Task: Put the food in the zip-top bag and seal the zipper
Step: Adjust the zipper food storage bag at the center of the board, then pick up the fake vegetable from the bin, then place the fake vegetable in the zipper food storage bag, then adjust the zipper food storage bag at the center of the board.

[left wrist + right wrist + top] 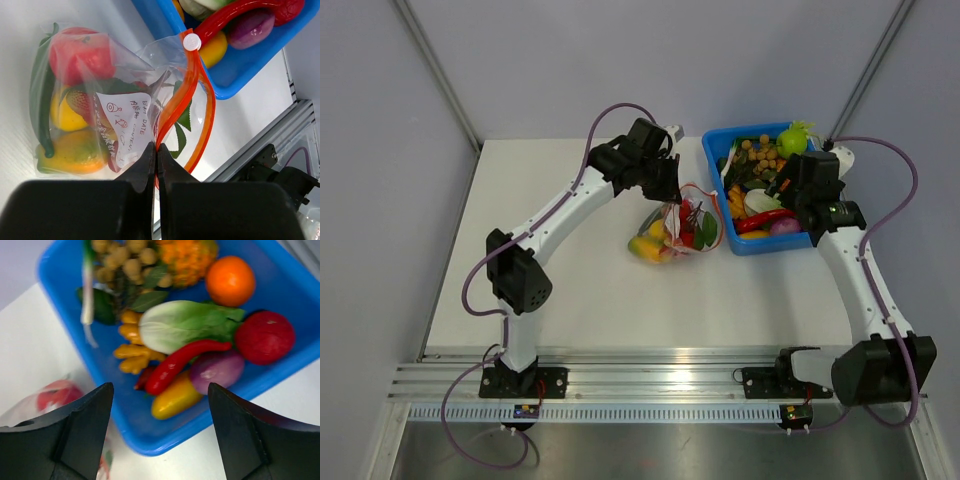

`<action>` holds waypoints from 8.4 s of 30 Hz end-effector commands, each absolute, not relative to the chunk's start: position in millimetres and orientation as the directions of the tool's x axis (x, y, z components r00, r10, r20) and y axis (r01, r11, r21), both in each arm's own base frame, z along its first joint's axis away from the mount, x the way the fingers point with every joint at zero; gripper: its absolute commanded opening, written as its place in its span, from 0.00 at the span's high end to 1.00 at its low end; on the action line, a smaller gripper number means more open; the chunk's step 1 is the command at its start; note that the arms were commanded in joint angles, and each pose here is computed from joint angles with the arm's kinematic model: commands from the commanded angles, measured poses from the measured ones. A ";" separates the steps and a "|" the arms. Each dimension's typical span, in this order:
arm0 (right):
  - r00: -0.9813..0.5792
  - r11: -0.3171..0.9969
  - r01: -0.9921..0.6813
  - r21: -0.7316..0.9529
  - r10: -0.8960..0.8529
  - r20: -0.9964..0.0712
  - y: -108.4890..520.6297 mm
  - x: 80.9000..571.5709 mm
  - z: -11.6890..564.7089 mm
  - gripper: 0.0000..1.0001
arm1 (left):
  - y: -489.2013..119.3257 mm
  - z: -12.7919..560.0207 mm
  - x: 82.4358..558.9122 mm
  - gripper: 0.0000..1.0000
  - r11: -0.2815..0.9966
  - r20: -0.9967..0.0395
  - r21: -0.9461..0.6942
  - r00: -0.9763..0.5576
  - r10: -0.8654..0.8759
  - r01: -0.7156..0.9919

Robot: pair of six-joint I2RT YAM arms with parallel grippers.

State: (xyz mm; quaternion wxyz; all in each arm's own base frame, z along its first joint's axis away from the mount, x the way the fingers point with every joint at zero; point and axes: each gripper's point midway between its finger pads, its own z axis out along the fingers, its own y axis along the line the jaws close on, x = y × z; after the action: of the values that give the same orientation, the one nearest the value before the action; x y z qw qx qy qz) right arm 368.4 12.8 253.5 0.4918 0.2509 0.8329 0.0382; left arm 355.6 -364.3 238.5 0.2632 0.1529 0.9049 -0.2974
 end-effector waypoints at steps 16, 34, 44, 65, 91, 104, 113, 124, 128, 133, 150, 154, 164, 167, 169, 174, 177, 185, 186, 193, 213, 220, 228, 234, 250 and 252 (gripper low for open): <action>-0.645 0.888 0.426 0.174 0.433 -0.629 -42.8 391.2 137.8 0.08 | -368.6 250.1 353.5 1.00 0.749 -0.586 -0.475 -0.801 0.124 0.463; -0.728 0.917 0.281 0.285 0.397 -0.559 -11.8 404.9 122.8 0.11 | -368.0 247.0 352.5 1.00 0.752 -0.578 -0.475 -0.806 0.125 0.457; -0.739 0.905 0.289 0.312 0.418 -0.528 -6.6 401.8 119.0 0.30 | -370.1 244.7 350.6 1.00 0.746 -0.571 -0.488 -0.812 0.121 0.454; -0.585 0.863 0.212 0.459 0.488 -0.647 10.4 402.5 229.5 0.56 | -406.5 284.8 370.4 1.00 0.669 -0.604 -0.577 -0.796 0.036 0.468; -0.662 0.799 -0.034 0.601 0.432 -0.612 167.7 389.2 237.6 0.54 | -399.6 303.5 344.9 1.00 0.599 -0.578 -0.643 -0.815 0.028 0.477; -0.700 0.797 -0.026 0.603 0.416 -0.580 199.7 394.3 211.2 0.44 | -397.7 321.0 339.8 1.00 0.548 -0.573 -0.687 -0.820 -0.005 0.477; -0.695 0.824 -0.015 0.566 0.398 -0.599 189.6 385.0 215.7 0.12 | -386.1 326.7 342.7 1.00 0.523 -0.560 -0.719 -0.827 -0.048 0.457; -0.627 0.871 -0.005 0.492 0.381 -0.680 159.2 358.5 246.5 0.14 | -383.2 329.1 345.6 1.00 0.511 -0.554 -0.732 -0.830 -0.061 0.450; -0.622 0.925 0.090 0.370 0.342 -0.704 127.5 354.3 226.4 0.15 | -380.6 329.4 344.8 1.00 0.514 -0.555 -0.730 -0.830 -0.060 0.451; -0.686 0.930 0.106 0.352 0.325 -0.651 127.6 347.8 193.4 0.17 | -378.3 329.3 344.3 1.00 0.515 -0.556 -0.729 -0.829 -0.062 0.451; -0.672 0.934 0.160 0.318 0.340 -0.658 109.8 335.5 179.4 0.35 | -372.2 325.2 345.1 1.00 0.522 -0.553 -0.727 -0.831 -0.062 0.446; -0.678 0.941 0.179 0.289 0.331 -0.657 103.7 336.3 172.5 0.36 | -371.7 325.9 344.7 1.00 0.522 -0.555 -0.727 -0.830 -0.063 0.446; -0.718 0.944 0.191 0.268 0.320 -0.617 105.3 337.9 141.9 0.51 | -372.9 326.3 345.9 1.00 0.518 -0.555 -0.729 -0.829 -0.067 0.447; -0.729 0.934 0.160 0.319 0.330 -0.599 117.6 339.8 138.9 0.51 | -372.9 326.3 345.9 1.00 0.518 -0.555 -0.729 -0.829 -0.067 0.447; -0.728 0.924 0.136 0.357 0.337 -0.597 125.9 341.7 141.7 0.56 | -373.3 324.7 345.9 1.00 0.518 -0.552 -0.731 -0.832 -0.066 0.444; -0.725 0.906 0.082 0.415 0.339 -0.599 138.4 342.4 157.8 0.85 | -373.2 321.6 347.3 1.00 0.525 -0.549 -0.729 -0.833 -0.067 0.439; -0.700 0.903 0.050 0.427 0.337 -0.630 140.4 346.6 182.8 1.00 | -370.1 321.3 349.3 1.00 0.535 -0.556 -0.721 -0.829 -0.068 0.440; -0.612 0.862 -0.116 0.494 0.329 -0.719 159.5 357.0 270.4 1.00 | -336.8 347.5 376.0 1.00 0.584 -0.614 -0.680 -0.780 -0.123 0.444; -0.604 0.852 -0.137 0.505 0.332 -0.725 162.8 357.9 279.6 1.00 | -335.0 346.8 377.8 1.00 0.591 -0.617 -0.674 -0.778 -0.121 0.443; -0.651 0.826 -0.155 0.542 0.327 -0.684 177.6 360.7 256.7 1.00 | -337.0 317.3 383.3 1.00 0.611 -0.583 -0.677 -0.805 -0.107 0.410; -0.668 0.796 -0.217 0.565 0.301 -0.680 201.0 374.3 260.2 1.00 | -311.7 247.4 383.1 1.00 0.799 -0.540 -0.502 -0.842 0.011 0.332; -0.685 0.805 -0.211 0.555 0.283 -0.671 203.7 375.4 250.4 1.00 | -309.0 248.9 389.5 1.00 0.821 -0.546 -0.465 -0.837 0.030 0.332; -0.650 0.818 -0.217 0.533 0.286 -0.704 198.3 376.5 265.3 1.00 | -308.1 310.5 387.2 1.00 0.778 -0.660 -0.482 -0.751 -0.020 0.402; -0.722 0.839 -0.151 0.523 0.268 -0.638 198.8 380.1 210.4 1.00 | -314.2 252.0 385.9 1.00 0.800 -0.536 -0.491 -0.843 0.036 0.346; -0.519 0.939 -0.103 0.329 0.231 -0.823 142.7 385.0 301.6 0.28 | -334.1 299.1 389.7 1.00 0.701 -0.603 -0.583 -0.797 -0.033 0.412; -0.494 0.943 -0.085 0.323 0.242 -0.835 133.1 386.5 310.9 0.27 | -334.0 302.6 389.8 1.00 0.699 -0.609 -0.583 -0.792 -0.038 0.415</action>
State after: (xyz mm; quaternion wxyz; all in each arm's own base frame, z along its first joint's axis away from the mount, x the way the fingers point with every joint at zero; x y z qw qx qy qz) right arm 386.8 160.0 269.7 0.4461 0.0365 0.8711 0.2018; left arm 385.1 -324.0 259.6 0.2599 0.0964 0.9018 -0.3316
